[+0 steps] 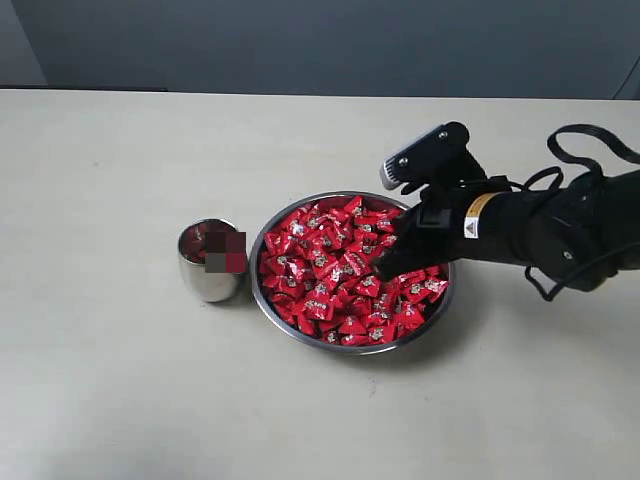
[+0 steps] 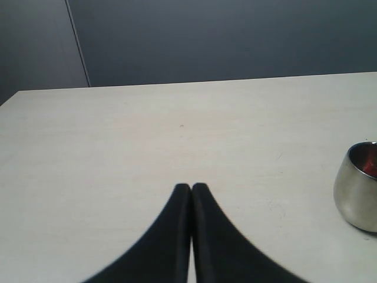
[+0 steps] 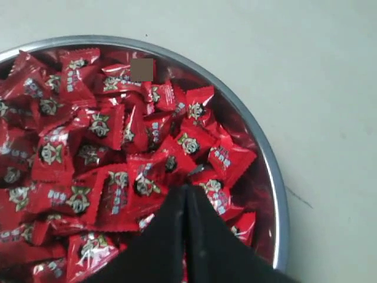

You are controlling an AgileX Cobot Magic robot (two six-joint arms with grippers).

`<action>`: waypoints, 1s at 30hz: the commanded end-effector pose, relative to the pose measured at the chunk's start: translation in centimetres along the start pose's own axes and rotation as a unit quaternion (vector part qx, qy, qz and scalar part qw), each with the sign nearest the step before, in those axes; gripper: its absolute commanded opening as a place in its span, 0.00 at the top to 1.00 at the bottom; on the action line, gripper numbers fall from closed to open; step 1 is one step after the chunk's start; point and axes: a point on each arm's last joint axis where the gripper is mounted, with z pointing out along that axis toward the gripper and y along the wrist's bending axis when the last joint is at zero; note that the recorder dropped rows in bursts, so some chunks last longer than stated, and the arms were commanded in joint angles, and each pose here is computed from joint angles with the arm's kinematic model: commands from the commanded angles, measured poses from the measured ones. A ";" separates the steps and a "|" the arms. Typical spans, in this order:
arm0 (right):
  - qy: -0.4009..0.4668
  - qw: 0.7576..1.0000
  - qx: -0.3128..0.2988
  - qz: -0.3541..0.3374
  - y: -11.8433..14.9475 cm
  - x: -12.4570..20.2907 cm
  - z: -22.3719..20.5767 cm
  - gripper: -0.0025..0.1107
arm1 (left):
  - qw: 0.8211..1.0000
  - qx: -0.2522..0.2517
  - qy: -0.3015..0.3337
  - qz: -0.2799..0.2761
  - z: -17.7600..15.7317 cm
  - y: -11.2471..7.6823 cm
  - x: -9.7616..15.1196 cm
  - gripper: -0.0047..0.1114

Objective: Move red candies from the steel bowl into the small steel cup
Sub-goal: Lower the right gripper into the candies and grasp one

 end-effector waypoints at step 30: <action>0.056 0.998 0.006 0.018 -0.8 -1.5 3.6 0.71 | 1.000 0.000 -0.001 -0.002 0.0 0.0 0.1 0.96</action>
